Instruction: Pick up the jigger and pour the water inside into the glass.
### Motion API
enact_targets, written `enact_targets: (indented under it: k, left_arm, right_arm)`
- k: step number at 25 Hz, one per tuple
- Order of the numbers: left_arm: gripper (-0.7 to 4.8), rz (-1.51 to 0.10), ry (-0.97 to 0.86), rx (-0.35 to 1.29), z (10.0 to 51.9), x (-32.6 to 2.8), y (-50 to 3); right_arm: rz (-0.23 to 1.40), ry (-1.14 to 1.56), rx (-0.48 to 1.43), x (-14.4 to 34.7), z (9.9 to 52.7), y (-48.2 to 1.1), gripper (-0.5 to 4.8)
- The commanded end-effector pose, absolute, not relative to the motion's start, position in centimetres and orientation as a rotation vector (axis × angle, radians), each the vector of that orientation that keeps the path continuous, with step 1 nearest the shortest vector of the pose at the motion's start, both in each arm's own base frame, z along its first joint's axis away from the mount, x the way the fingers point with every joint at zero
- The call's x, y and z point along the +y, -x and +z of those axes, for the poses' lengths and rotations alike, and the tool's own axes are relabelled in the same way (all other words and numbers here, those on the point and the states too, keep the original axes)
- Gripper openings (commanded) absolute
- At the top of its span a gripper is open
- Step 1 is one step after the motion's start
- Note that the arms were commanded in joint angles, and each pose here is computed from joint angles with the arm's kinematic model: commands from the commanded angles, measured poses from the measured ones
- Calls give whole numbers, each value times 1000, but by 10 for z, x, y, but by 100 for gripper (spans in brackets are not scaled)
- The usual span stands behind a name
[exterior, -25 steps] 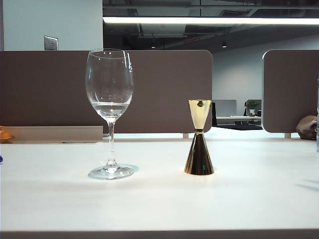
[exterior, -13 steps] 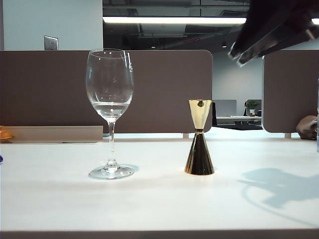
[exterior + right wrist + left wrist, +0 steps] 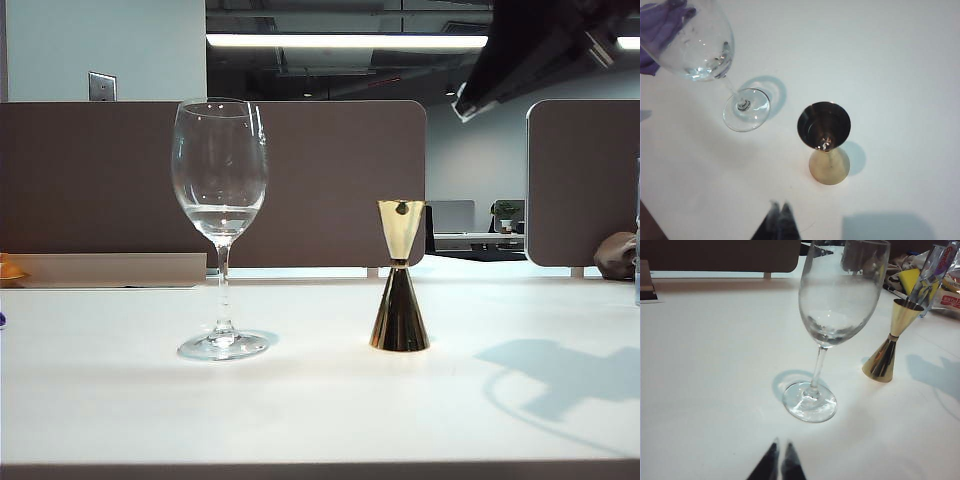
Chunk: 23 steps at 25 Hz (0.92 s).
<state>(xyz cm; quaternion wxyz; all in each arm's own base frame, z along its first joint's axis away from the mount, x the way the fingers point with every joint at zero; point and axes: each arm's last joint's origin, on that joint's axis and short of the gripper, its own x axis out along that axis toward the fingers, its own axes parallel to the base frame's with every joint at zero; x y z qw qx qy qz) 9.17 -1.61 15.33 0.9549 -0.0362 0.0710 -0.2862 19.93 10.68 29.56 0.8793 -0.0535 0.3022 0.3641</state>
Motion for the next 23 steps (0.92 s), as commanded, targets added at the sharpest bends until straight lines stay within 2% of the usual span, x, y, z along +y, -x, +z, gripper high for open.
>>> enact_targets:
  k: [1,5,10,12,13,14,17,23]
  left_arm:
    - [22,-577,73,144,153,-16,-92]
    - [22,-578,73,144,153,-16,-92]
    - [22,-578,73,144,153,-16,-92]
    - [22,-578,73,144,153,-16,-92]
    - [22,-578,73,144,153,-16,-92]
    - [22,-578,73,144,153,-16,-92]
    - [22,-578,73,144,153,-16,-92]
    - [22,-578,73,144,153,-16,-92]
  right_arm:
    - [749,67,561,100,281,-187,-6]
    - [749,52,502,92,264,-169,-5]
    - [726,58,501,93,248,-172,-4]
    - [731,42,465,94,244,-174,15]
    - [724,37,443,94,240,-175,54]
    - [710,41,444,94,237,-175,54]
    - [611,71,494,91,220,-176,55]
    - [589,94,600,97,178,-189,86]
